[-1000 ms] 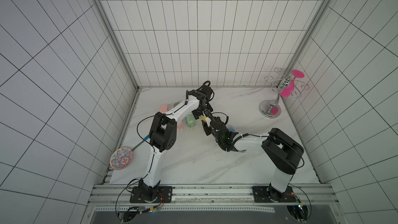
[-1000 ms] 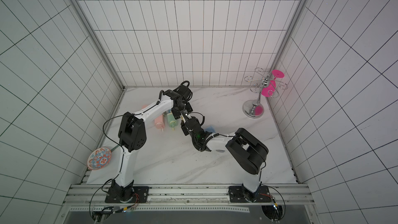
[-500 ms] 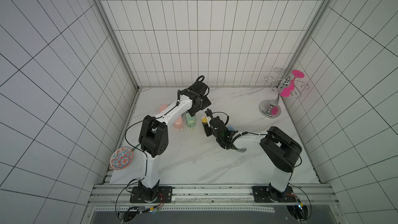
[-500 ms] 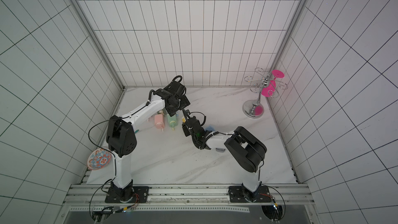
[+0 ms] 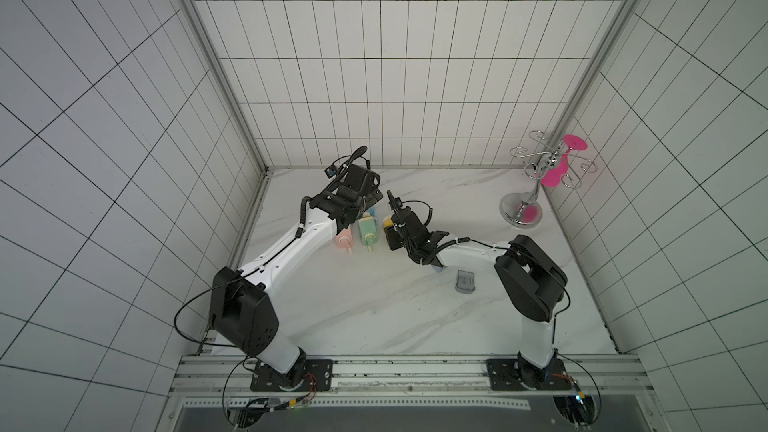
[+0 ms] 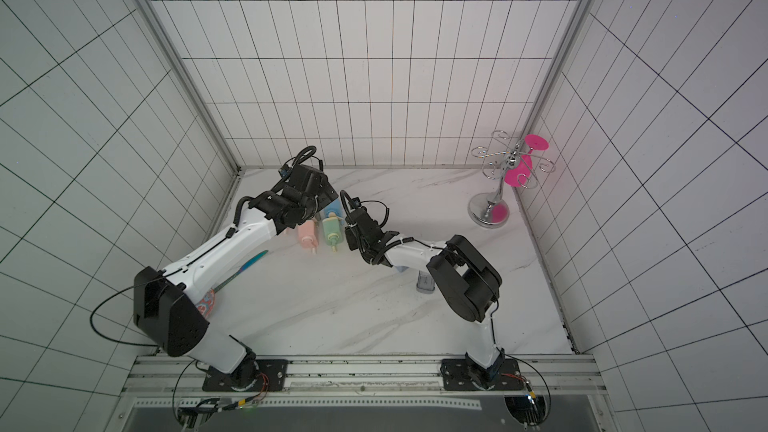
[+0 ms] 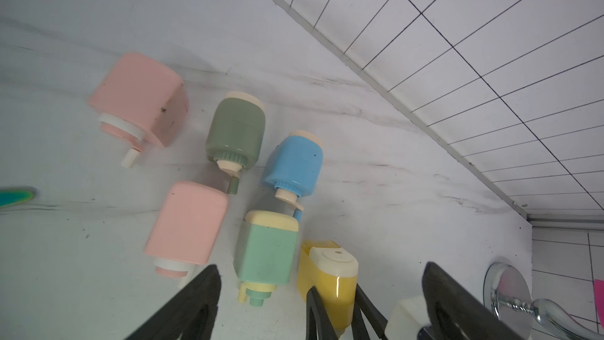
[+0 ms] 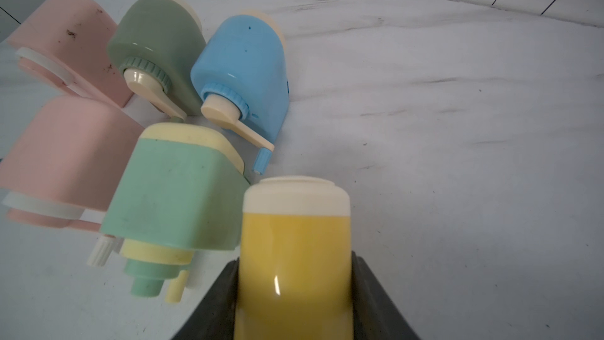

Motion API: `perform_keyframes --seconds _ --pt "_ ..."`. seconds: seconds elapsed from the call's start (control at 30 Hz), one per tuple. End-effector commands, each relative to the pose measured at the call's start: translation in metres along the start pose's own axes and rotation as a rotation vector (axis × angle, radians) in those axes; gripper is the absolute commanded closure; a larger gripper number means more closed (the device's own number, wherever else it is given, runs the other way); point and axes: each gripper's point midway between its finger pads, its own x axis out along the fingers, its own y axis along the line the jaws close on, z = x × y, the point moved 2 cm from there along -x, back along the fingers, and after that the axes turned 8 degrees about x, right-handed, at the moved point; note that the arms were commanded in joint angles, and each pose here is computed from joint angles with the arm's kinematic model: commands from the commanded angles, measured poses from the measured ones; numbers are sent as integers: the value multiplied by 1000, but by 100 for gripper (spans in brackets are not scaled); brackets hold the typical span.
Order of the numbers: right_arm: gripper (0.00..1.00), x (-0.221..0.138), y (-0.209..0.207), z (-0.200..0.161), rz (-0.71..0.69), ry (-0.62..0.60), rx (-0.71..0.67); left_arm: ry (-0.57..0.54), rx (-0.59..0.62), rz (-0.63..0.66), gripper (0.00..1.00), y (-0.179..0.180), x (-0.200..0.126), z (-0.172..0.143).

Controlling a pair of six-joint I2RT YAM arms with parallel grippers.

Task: Put the tray back into the pencil sharpener
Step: Place the pencil sharpener at the center of the board, then pick up the container from the center of the board.

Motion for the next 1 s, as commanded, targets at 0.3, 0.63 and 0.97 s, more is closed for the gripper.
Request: perform_keyframes --seconds 0.3,0.63,0.97 --pt "83 22 5 4 -45 89 9 -288 27 82 3 46 -49 37" --pt "40 24 3 4 -67 113 9 -313 31 115 3 59 -55 37" --pt "18 6 12 26 -27 84 -6 -336 65 99 3 58 -61 42"
